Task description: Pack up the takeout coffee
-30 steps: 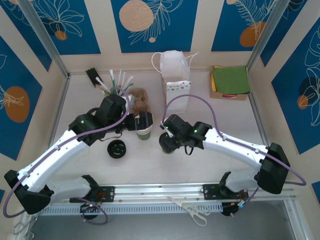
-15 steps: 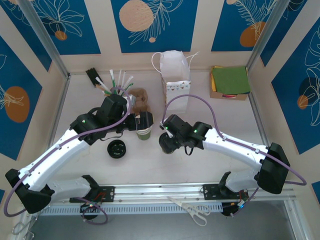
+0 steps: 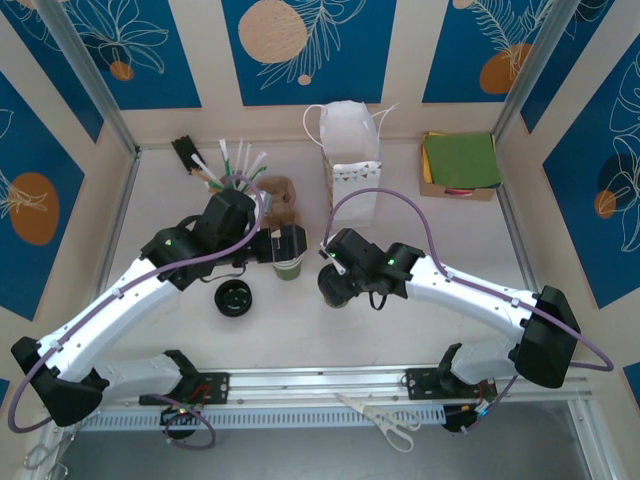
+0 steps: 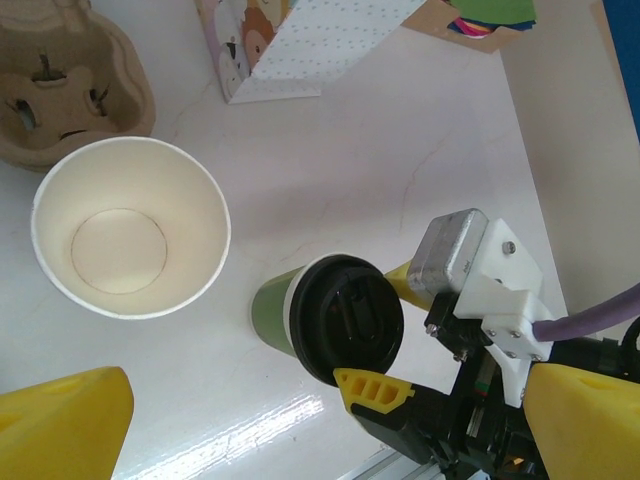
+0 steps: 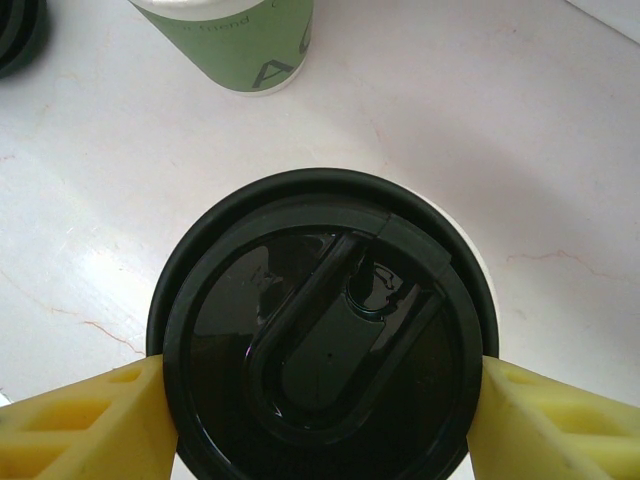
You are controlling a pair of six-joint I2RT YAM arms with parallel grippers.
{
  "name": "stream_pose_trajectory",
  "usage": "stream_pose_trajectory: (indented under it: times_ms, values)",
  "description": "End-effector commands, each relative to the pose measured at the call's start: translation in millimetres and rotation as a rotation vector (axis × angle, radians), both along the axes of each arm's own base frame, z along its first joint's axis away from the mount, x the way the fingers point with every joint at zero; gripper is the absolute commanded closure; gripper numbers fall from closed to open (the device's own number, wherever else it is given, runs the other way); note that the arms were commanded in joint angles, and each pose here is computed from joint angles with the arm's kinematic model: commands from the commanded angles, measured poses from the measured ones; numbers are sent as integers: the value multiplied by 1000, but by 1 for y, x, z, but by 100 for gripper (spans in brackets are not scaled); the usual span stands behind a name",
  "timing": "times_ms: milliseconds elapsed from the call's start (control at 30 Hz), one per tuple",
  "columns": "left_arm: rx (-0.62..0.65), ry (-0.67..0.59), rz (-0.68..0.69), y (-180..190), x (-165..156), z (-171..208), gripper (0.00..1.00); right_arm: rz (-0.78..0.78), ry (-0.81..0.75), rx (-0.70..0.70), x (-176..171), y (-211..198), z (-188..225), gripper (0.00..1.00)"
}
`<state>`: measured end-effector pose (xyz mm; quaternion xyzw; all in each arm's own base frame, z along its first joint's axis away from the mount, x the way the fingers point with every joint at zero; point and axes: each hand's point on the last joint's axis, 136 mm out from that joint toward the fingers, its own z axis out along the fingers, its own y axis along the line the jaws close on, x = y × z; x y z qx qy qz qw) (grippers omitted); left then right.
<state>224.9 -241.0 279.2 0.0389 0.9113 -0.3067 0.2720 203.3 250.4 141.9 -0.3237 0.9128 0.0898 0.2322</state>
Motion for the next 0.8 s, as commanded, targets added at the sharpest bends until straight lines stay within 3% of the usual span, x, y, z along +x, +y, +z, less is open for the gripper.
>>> stream_pose_trajectory:
  times_ms: [0, 767]
  values:
    - [26, 25, -24, 1, -9, -9, 0, 9, -14, -17, -1, -2, 2, 31]
    - [36, 28, -28, 3, -11, -12, 0, 4, 4, -47, -2, -5, -9, 31]
